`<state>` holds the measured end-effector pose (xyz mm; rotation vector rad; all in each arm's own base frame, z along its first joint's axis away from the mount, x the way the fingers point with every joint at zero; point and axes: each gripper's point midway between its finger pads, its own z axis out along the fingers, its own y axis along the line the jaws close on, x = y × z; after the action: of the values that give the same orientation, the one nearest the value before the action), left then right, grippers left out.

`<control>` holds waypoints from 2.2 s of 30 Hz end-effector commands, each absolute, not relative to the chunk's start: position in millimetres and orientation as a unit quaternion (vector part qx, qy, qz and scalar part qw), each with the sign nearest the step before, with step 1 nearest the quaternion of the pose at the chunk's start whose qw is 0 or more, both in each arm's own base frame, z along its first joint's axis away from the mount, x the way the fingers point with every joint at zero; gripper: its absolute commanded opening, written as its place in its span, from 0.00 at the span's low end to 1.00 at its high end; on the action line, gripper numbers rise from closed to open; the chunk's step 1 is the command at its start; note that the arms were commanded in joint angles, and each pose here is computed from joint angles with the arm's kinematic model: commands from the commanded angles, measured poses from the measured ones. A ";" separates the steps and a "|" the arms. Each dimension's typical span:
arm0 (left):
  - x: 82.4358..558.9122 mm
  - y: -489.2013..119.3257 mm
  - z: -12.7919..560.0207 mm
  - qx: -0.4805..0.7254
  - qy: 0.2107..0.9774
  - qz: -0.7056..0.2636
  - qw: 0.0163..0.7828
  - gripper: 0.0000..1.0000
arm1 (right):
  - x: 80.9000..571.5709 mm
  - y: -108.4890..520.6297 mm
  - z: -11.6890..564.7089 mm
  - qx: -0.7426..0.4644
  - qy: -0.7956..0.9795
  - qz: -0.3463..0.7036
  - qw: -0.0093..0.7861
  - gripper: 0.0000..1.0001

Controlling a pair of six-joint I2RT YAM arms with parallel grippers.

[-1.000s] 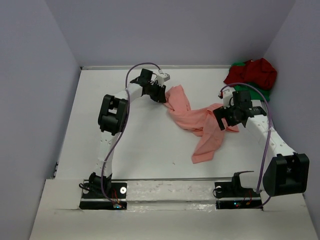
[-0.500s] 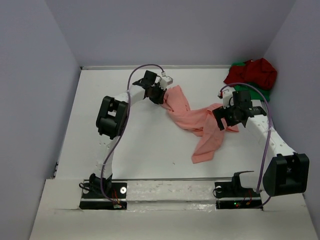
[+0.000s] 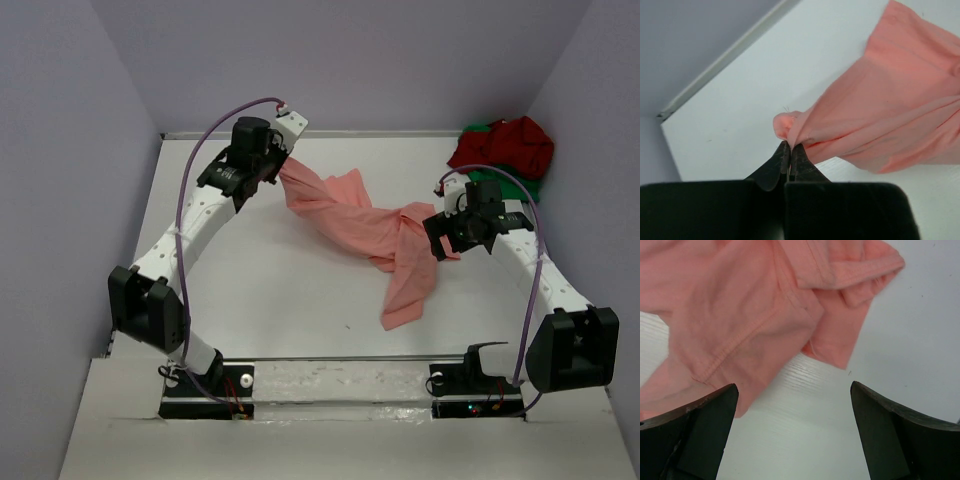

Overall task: Fold and stack the t-shirts
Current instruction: Flatten out the tshirt

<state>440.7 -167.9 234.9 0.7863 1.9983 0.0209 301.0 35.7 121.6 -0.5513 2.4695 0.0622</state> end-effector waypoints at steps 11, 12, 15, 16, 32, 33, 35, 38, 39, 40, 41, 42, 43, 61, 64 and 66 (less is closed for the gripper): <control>356.9 -59.6 286.5 0.254 0.811 0.173 0.498 0.00 | 305.4 53.5 137.4 -0.213 0.924 0.074 0.309 0.98; 352.8 -57.9 282.1 0.258 0.813 0.171 0.494 0.00 | 306.1 54.9 137.2 -0.214 0.924 0.078 0.306 0.98; 340.2 -51.0 256.3 0.265 0.825 0.170 0.470 0.00 | 300.9 66.3 133.8 -0.228 0.923 0.114 0.289 0.98; 335.6 -47.2 239.2 0.268 0.833 0.173 0.453 0.00 | 301.7 73.9 131.3 -0.234 0.921 0.136 0.279 0.98; 335.2 -26.5 189.4 0.231 0.866 0.153 0.417 0.00 | 383.5 154.6 131.5 -0.310 0.888 0.296 0.169 0.68; 335.2 -24.4 188.9 0.227 0.867 0.151 0.416 0.00 | 392.9 163.3 138.5 -0.322 0.882 0.296 0.177 0.66; 335.4 -22.4 188.3 0.224 0.870 0.147 0.415 0.00 | 393.9 177.8 119.4 -0.334 0.882 0.299 0.145 0.65; 334.9 -16.8 186.3 0.219 0.873 0.150 0.409 0.00 | 390.2 205.9 107.1 -0.364 0.874 0.300 0.120 0.63; 334.7 -14.5 186.1 0.215 0.874 0.151 0.408 0.00 | 385.9 216.9 104.8 -0.377 0.869 0.299 0.113 0.62; 334.5 -13.8 185.8 0.216 0.874 0.151 0.407 0.00 | 385.7 222.5 103.3 -0.383 0.867 0.300 0.112 0.62; 334.1 -13.3 184.4 0.215 0.876 0.151 0.405 0.00 | 384.5 226.6 96.8 -0.384 0.866 0.302 0.104 0.62; 334.2 -12.9 183.5 0.216 0.876 0.151 0.404 0.00 | 383.4 230.8 94.2 -0.387 0.865 0.303 0.100 0.61; 333.9 -12.1 182.0 0.215 0.877 0.150 0.402 0.00 | 384.0 231.5 91.2 -0.386 0.865 0.305 0.098 0.61; 329.4 -16.0 177.1 0.221 0.880 0.133 0.399 0.00 | 360.8 275.0 37.0 -0.431 0.857 0.280 0.033 0.46; 329.4 -14.9 177.8 0.220 0.879 0.135 0.402 0.00 | 359.0 276.2 31.6 -0.432 0.860 0.270 0.026 0.00; 329.3 -14.8 178.3 0.220 0.878 0.135 0.403 0.00 | 358.3 273.4 34.9 -0.432 0.862 0.264 0.026 0.00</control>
<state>331.6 -16.5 173.4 0.5720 2.2377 0.3460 358.4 270.0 31.1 -1.2984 2.6704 0.8701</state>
